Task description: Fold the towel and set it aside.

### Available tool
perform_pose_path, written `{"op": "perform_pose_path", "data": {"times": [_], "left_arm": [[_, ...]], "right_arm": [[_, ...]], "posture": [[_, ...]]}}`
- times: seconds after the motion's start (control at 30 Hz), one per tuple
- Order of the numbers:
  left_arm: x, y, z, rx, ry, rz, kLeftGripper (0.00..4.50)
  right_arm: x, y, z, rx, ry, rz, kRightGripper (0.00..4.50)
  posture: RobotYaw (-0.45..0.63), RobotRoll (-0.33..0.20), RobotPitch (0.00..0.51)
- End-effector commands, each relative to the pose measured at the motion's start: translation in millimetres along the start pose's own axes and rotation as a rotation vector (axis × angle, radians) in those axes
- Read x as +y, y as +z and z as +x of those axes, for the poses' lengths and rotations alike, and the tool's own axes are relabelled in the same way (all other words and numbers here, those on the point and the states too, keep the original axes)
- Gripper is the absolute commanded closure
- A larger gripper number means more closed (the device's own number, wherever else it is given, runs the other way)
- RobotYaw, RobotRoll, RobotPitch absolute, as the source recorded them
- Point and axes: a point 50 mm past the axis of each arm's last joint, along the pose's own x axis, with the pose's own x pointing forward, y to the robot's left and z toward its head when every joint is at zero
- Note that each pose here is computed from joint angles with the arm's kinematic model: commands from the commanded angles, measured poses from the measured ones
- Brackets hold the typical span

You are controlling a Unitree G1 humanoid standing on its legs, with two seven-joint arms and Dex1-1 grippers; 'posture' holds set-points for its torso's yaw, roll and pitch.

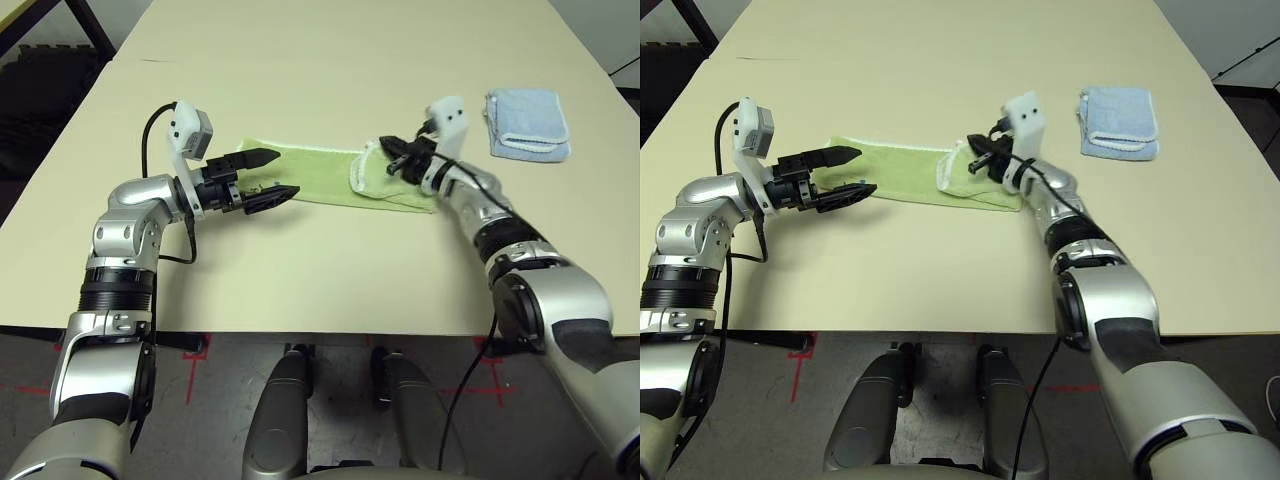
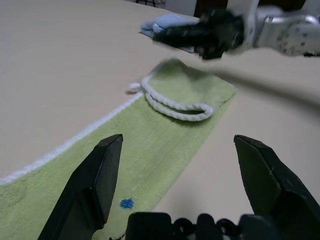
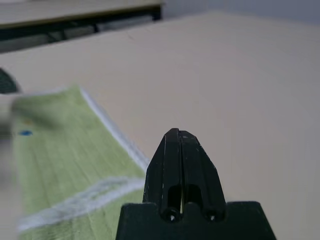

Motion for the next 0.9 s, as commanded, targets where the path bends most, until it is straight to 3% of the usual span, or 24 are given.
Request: {"op": "perform_pose_path", "data": {"times": [0.03, 0.17, 0.37, 0.5, 0.67, 0.73, 0.8, 0.9], "left_arm": [[2, 0, 0, -0.019, -0.026, 0.022, 0.0], [5, -3, 2, -0.011, -0.048, 0.052, 0.0], [11, -4, 6, 0.015, -0.053, 0.147, 0.0], [13, -7, 4, 0.025, -0.046, 0.15, 0.0], [12, -12, 2, 0.042, -0.044, 0.141, 0.0], [12, -12, 3, 0.038, -0.043, 0.135, 0.0], [11, -12, 3, 0.034, -0.044, 0.131, 0.0], [11, -12, 4, 0.028, -0.043, 0.126, 0.0]], "right_arm": [[1, 11, -24, -0.012, 0.189, -0.006, 4.48], [3, 14, -56, 0.099, 0.311, -0.073, 4.48], [-3, 2, -96, 0.319, 0.358, -0.134, 4.48], [-5, -6, -118, 0.39, 0.306, 0.031, 4.48], [-4, -5, -130, 0.384, 0.145, 0.363, 4.48], [-3, -5, -131, 0.416, 0.045, 0.533, 4.01], [-1, 0, -124, 0.341, -0.022, 0.696, 3.46], [2, 2, -116, 0.311, -0.095, 0.799, 2.28]], "posture": [[0.1, 0.0, 0.205], [0.07, 0.0, 0.209], [0.06, 0.0, 0.212], [0.06, 0.0, 0.214], [0.06, 0.0, 0.214], [0.06, 0.0, 0.214], [0.06, 0.0, 0.214], [0.06, 0.0, 0.213]]}}
